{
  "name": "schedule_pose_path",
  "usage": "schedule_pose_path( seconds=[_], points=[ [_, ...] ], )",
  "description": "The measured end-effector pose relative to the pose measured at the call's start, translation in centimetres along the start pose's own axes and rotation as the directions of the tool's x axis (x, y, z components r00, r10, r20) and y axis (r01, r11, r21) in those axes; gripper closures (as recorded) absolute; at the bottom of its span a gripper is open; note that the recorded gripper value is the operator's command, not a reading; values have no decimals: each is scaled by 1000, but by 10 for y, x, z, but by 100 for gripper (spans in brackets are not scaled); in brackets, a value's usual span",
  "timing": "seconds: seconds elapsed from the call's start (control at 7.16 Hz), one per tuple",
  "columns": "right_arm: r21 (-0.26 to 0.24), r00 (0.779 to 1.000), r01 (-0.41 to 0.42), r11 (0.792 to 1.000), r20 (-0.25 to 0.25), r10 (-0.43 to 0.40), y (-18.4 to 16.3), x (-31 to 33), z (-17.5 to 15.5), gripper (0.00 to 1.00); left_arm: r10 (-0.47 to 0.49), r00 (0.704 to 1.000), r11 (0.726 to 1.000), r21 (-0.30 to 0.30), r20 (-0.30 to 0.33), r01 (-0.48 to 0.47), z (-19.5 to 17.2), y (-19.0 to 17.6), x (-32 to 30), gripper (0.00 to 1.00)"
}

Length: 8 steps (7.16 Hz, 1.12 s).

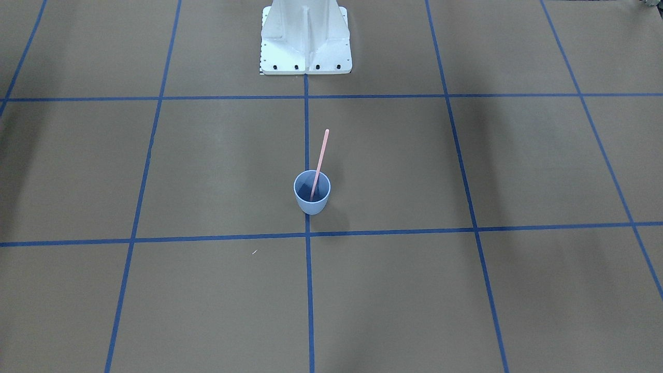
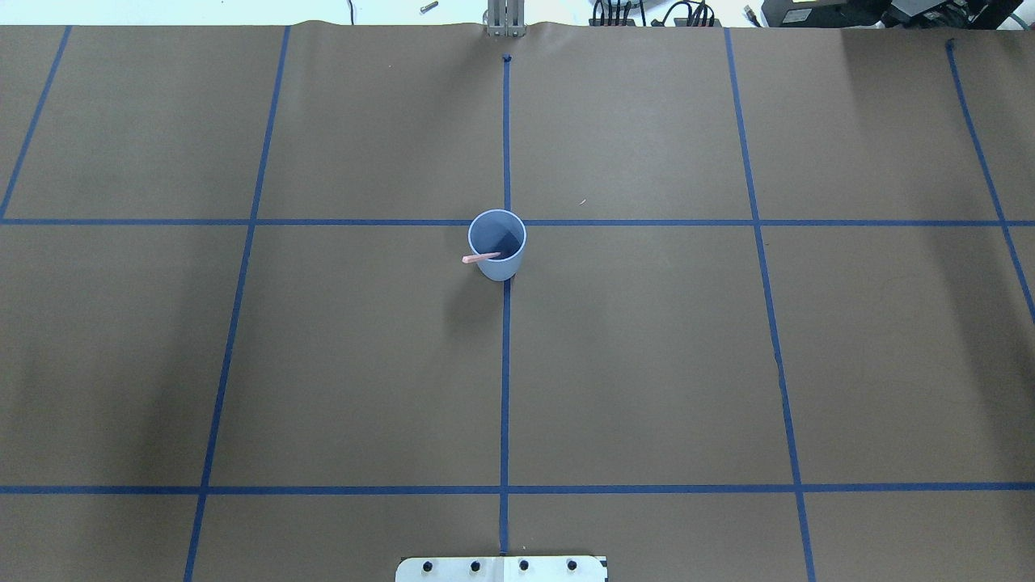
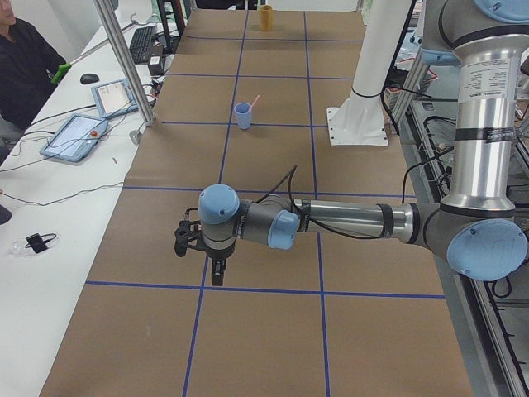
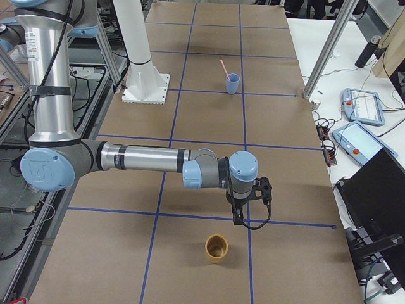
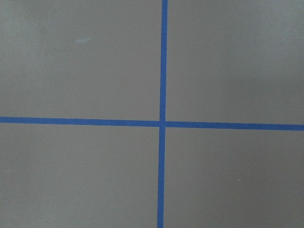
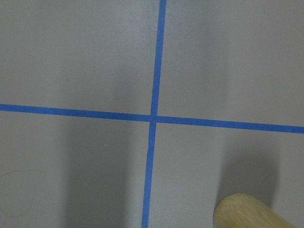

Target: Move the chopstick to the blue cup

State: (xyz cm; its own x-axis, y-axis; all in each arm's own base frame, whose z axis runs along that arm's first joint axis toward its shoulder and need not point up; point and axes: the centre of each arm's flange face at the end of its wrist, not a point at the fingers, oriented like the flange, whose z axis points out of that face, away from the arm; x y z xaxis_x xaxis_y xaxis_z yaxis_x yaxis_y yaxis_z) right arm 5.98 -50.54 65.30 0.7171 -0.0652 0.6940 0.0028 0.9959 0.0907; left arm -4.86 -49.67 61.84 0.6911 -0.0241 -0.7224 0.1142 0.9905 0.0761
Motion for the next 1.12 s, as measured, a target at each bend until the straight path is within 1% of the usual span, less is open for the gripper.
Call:
schedule_pose_path(
  seconds=[0.14, 0.42, 1.12],
  points=[
    [10, 1000, -7, 1000, -3, 7, 1, 2, -7, 0, -2, 1000, 1000, 0, 1, 2, 0, 0, 0, 2],
    [9, 1000, -26, 1000, -5, 26, 2, 5, -13, 0, -4, 1000, 1000, 0, 2, 4, 0, 0, 0, 2],
    [5, 999, -34, 999, -7, 34, 2, 6, -14, 0, -3, 1000, 1000, 4, 1, 3, -1, -4, 2, 2]
  ],
)
